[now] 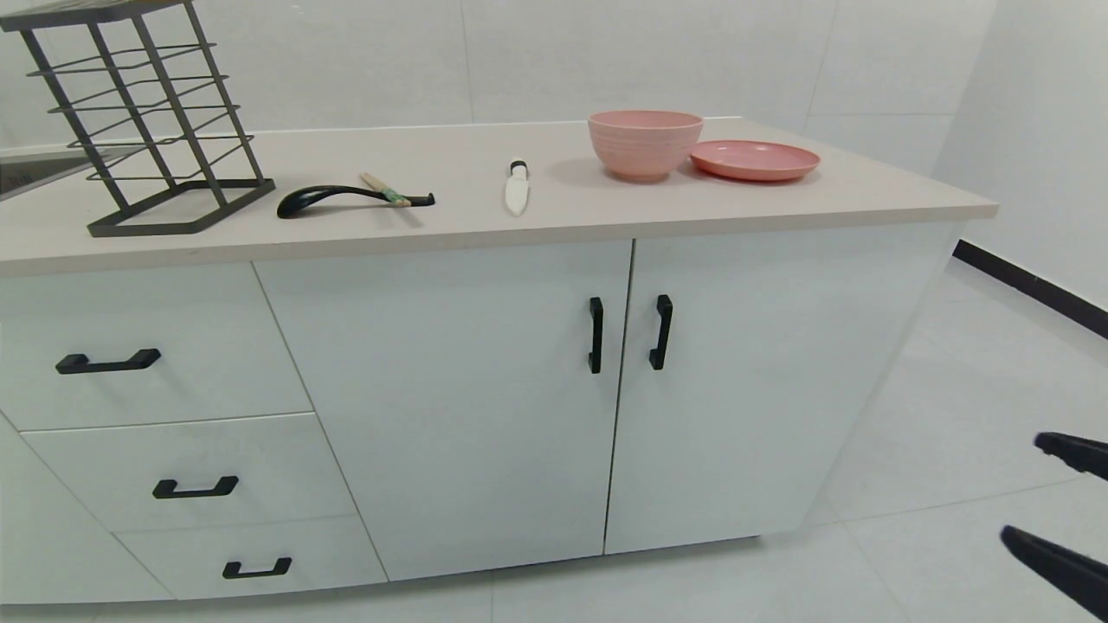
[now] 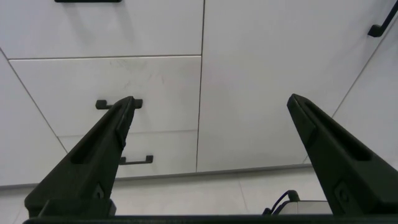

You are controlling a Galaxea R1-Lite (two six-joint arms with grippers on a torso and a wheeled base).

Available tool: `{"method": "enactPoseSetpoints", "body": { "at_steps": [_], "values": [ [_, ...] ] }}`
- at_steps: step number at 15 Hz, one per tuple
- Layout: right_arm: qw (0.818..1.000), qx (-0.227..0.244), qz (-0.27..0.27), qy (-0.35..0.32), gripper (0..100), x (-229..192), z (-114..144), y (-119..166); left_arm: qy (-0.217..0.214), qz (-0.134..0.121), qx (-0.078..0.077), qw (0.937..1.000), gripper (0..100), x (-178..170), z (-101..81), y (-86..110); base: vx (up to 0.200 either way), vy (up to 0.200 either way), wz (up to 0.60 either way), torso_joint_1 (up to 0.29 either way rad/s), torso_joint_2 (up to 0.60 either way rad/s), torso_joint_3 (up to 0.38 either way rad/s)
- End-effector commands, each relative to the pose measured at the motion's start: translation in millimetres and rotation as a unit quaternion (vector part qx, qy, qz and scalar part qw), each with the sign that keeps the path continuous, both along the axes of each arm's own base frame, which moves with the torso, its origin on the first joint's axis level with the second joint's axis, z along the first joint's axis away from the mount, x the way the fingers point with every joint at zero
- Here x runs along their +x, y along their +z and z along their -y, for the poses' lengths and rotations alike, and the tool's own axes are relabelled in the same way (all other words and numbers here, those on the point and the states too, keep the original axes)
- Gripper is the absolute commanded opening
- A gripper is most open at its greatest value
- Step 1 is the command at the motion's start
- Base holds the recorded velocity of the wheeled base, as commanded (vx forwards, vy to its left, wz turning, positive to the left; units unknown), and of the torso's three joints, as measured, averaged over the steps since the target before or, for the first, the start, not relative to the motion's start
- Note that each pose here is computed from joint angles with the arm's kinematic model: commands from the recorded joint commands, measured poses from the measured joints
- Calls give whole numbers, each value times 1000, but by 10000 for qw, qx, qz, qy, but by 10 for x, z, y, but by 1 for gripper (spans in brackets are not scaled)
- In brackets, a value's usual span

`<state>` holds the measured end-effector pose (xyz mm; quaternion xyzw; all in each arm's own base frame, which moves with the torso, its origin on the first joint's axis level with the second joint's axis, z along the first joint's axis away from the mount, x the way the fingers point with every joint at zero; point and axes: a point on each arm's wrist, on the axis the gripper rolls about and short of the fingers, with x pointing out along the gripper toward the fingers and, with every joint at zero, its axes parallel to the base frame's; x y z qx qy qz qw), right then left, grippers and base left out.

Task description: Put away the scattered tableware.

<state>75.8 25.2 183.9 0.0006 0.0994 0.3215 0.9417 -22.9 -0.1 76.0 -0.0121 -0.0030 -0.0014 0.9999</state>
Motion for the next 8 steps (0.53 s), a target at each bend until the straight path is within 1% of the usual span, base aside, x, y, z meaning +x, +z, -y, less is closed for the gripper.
{"method": "enactPoseSetpoints", "body": {
  "at_steps": [1,3,4,6,8],
  "values": [
    [9957,-455,-533,604,100,479,-230,-162,-2,-7,-1,10000,100,1,0,-1,0,0,0,0,0,0],
    [9921,-774,-530,839,100,754,-356,-268,-2,1,-78,10000,100,1,0,1,0,0,0,0,0,0],
    [9910,-845,-509,910,100,895,-420,-302,-2,1,-78,10000,100,1,0,1,0,0,0,0,0,0],
    [9922,-811,-250,910,100,1150,-514,-258,-2,1,-78,10000,100,1,0,1,0,0,0,0,0,0],
    [9920,-792,-163,965,100,1321,-602,-227,-2,1,-78,10000,100,1,0,1,0,0,0,0,0,0]
  ]
}}
